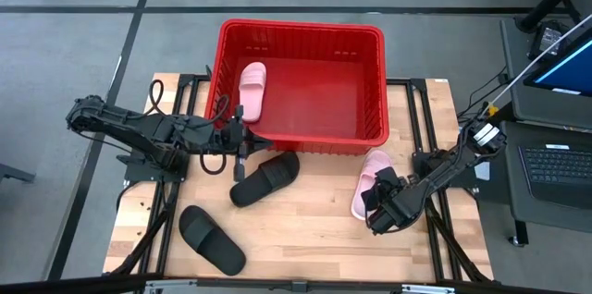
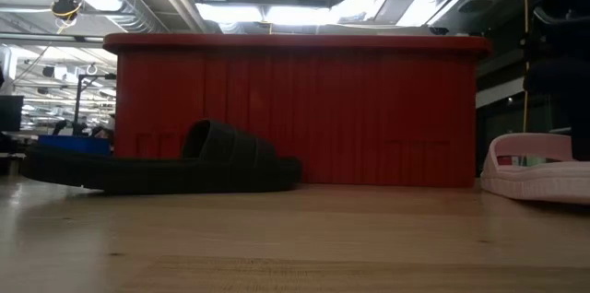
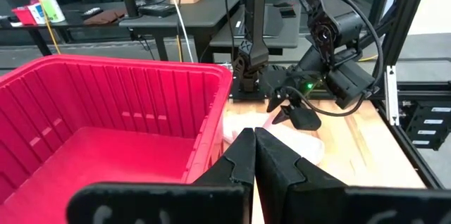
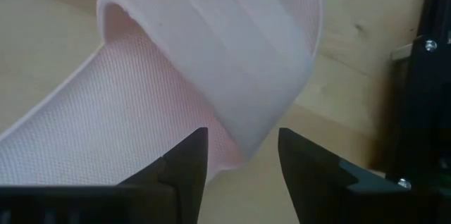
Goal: Pick and place slides into bin
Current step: Put the pink slide into the red bin
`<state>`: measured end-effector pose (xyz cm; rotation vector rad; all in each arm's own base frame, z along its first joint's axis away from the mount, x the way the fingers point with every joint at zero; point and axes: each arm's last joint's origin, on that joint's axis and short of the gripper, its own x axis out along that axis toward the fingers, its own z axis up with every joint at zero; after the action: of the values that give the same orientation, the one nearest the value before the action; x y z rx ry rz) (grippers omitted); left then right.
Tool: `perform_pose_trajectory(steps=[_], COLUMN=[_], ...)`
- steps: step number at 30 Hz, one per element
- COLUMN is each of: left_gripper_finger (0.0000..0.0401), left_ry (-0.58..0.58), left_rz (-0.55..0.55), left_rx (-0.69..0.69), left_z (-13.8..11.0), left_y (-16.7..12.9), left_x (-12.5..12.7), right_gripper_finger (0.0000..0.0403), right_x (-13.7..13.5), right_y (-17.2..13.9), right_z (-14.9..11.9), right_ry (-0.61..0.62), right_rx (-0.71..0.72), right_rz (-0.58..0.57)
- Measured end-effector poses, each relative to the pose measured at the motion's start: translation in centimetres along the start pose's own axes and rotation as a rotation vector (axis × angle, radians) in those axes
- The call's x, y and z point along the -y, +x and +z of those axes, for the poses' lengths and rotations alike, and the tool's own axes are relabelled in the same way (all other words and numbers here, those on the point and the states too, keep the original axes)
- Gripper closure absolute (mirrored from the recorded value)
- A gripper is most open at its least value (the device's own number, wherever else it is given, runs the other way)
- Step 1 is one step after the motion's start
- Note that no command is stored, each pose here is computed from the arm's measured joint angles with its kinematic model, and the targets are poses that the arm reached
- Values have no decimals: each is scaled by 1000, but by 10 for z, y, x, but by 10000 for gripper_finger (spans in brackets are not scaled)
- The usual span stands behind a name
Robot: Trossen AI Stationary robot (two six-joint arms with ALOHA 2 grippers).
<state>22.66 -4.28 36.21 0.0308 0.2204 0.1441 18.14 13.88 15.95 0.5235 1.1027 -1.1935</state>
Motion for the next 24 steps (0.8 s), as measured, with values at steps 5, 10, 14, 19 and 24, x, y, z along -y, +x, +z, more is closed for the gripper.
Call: perform_pose_trajectory(steps=[5, 10, 14, 19, 24], left_gripper_finger=[400, 399, 400, 399, 399], left_ry=[13, 17, 29, 35, 35], left_rz=[0, 1, 1, 1, 1], left_rx=[-14, -23, -23, -23, -23], left_z=[-1, -2, -2, -2, -2], left_y=[0, 0, 0, 0, 0], left_x=[0, 0, 0, 0, 0], right_gripper_finger=[230, 230, 230, 230, 248], right_x=[0, 0, 0, 0, 0], right_y=[0, 0, 0, 0, 0], right_z=[0, 0, 0, 0, 0], right_ry=[-1, 0, 3, 5, 6], right_rx=[1, 2, 2, 2, 2], right_rz=[-4, -4, -4, -5, -5])
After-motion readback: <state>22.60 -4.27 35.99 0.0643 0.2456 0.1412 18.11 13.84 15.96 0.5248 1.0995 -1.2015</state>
